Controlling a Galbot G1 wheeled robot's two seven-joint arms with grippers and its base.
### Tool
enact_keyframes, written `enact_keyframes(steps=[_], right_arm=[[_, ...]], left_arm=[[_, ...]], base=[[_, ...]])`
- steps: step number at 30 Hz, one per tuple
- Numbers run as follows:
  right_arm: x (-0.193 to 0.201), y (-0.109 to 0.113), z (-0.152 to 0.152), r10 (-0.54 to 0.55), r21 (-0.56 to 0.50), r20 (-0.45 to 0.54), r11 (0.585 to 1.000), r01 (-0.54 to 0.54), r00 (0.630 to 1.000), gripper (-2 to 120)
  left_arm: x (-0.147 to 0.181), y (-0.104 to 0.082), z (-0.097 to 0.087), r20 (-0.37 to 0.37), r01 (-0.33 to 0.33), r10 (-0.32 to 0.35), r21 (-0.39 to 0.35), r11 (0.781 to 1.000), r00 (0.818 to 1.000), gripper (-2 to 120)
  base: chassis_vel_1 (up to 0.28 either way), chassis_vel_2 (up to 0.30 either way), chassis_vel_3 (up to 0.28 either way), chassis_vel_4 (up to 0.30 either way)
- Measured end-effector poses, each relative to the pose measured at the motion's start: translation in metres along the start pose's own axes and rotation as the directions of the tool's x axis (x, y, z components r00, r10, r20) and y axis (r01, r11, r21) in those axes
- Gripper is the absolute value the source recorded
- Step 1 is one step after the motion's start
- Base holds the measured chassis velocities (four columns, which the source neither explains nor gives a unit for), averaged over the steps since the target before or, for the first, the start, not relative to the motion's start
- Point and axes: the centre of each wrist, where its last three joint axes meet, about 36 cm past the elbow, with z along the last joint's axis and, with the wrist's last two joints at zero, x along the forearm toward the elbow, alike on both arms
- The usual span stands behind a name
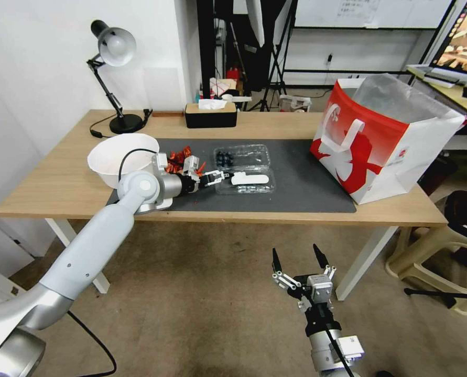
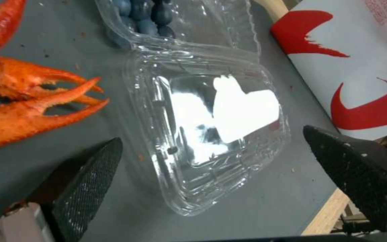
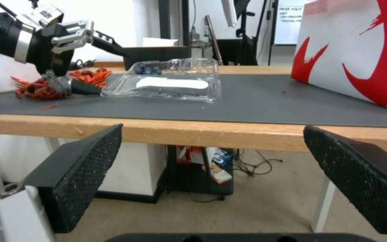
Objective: Close the takeout container lid, then place the container into the takeout bag.
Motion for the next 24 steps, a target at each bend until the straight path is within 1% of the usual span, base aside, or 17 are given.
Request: enact_keyframes(steps=[17, 24], right_arm=[[0.0015, -0.0005, -0.0006, 0.003, 0.002, 0.0, 1.0, -0.003, 1.0, 100], [0.0008, -0.0004, -0.0006, 0.007, 0.001, 0.001, 1.0, -0.007, 1.0, 100]], left_arm=[[-0.0065, -0.0054, 0.0021, -0.004, -0.022, 0.022, 0.002, 1.0, 1.0, 100], [-0.0066, -0.0064, -0.0001, 0.006, -0.056, 0.056, 0.023, 0.998, 0.998, 100]], base=[[0.0, 0.0, 0.0, 0.0], [0.0, 0.0, 0.0, 0.0]])
